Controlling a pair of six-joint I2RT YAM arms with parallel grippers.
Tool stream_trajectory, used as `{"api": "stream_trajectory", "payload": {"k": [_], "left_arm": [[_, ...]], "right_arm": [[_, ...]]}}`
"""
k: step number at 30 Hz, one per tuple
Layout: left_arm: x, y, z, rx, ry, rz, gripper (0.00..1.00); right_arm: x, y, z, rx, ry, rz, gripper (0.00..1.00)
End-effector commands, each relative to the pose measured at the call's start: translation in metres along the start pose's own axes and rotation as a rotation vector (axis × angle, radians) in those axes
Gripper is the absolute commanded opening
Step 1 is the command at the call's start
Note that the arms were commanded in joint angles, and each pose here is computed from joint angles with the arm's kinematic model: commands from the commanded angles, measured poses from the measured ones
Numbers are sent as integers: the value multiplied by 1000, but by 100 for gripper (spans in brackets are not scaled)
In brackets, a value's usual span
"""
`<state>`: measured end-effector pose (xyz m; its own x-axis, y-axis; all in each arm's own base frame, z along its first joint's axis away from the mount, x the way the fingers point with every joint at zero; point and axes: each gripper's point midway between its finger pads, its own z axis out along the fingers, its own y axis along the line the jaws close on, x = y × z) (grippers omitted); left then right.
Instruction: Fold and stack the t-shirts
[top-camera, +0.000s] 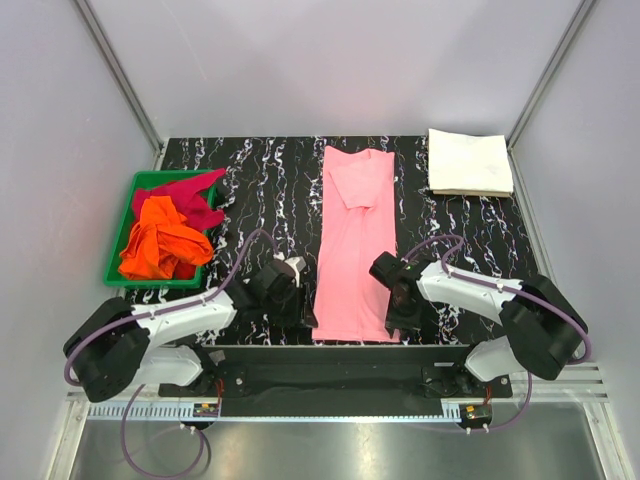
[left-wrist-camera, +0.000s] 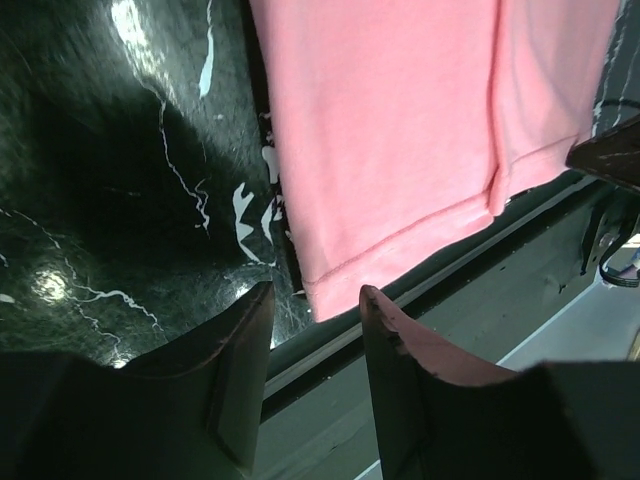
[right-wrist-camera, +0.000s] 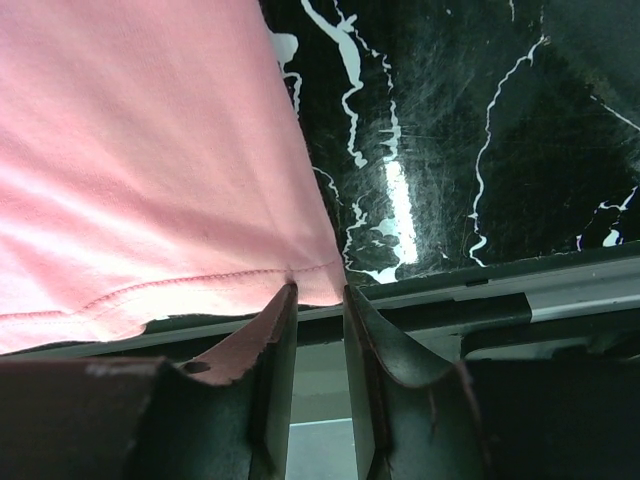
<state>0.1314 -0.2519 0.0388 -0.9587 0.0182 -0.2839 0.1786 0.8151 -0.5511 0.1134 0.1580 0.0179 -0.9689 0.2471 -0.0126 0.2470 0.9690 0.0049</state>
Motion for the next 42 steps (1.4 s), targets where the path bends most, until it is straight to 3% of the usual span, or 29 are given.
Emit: {"api": "stream_trajectory", "payload": {"k": [1,19,28,32,33,39,42], "left_arm": [[3,-13,5,65,4,-18,43],[21,-9,16,53,47,-24,36],[23,-18,19,74,61,-15,19],[20,-21,18,79,58,-18,4],[20,-22,18,79,56,-19,0],[15,-27,17,85,47,-20,0],[11,-32,14,100,34,-13,0]], "right_arm": [[-1,1,2,-1,-5,-1,32],[2,-4,0,-28,-25,15,33],[3,-4,2,-29,-24,24,30],[0,-4,2,-21,-31,24,25],[0,-4,3,-19,-31,17,20],[-3,-3,3,-12,-39,4,0],[-4,-2,2,-16,-45,-2,0]]}}
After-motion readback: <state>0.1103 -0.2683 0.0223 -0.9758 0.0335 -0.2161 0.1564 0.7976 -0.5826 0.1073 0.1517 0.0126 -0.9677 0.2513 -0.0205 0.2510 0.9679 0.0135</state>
